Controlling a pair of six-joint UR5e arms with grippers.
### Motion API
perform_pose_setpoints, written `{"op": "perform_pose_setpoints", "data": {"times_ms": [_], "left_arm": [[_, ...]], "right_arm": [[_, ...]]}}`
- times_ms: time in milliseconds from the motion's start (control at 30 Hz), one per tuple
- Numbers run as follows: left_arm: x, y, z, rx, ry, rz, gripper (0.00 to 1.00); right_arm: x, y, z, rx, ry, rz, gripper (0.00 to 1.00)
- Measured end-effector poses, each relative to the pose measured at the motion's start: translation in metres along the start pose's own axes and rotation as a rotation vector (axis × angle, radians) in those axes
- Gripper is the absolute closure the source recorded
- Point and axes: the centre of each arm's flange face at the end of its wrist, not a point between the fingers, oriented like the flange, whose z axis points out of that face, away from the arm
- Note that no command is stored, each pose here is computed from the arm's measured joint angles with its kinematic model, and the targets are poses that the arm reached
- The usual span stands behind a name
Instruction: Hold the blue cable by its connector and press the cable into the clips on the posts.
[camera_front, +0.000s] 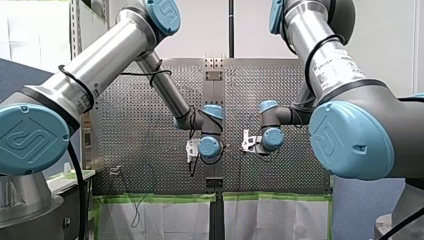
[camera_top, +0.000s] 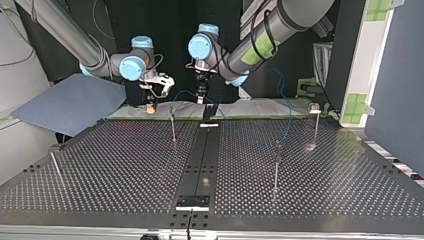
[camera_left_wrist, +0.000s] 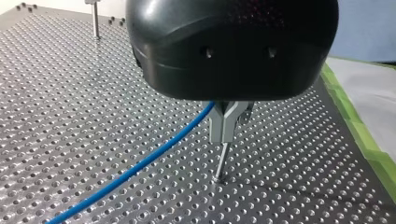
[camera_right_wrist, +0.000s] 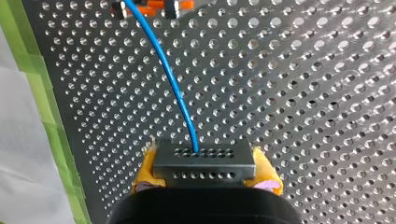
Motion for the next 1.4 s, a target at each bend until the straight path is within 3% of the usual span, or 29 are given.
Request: {"op": "perform_pose_setpoints", "data": {"times_ms": [333, 467, 633, 1067, 1400], "left_arm": [[0.018, -0.012, 0.002, 0.033, 0.014, -0.032, 1.0], [0.034, -0.018, 0.006, 0.042, 0.028, -0.041, 1.0], [0.055, -0.015, 0.007, 0.035, 0.061, -0.01, 1.0], [0.06, -0.017, 0.007, 0.069, 0.074, 0.021, 1.0], [0.06, -0.012, 0.006, 0.019, 0.071, 0.057, 1.0]], "right_arm": [[-0.003, 0.002, 0.005, 0.061, -0.002, 0.004, 1.0], [-0.003, 0.003, 0.005, 0.063, -0.002, 0.008, 1.0], [-0.003, 0.005, 0.006, 0.061, -0.002, 0.011, 1.0], [-0.003, 0.007, 0.007, 0.059, -0.001, 0.015, 1.0], [-0.002, 0.009, 0.007, 0.058, -0.001, 0.018, 1.0]]}}
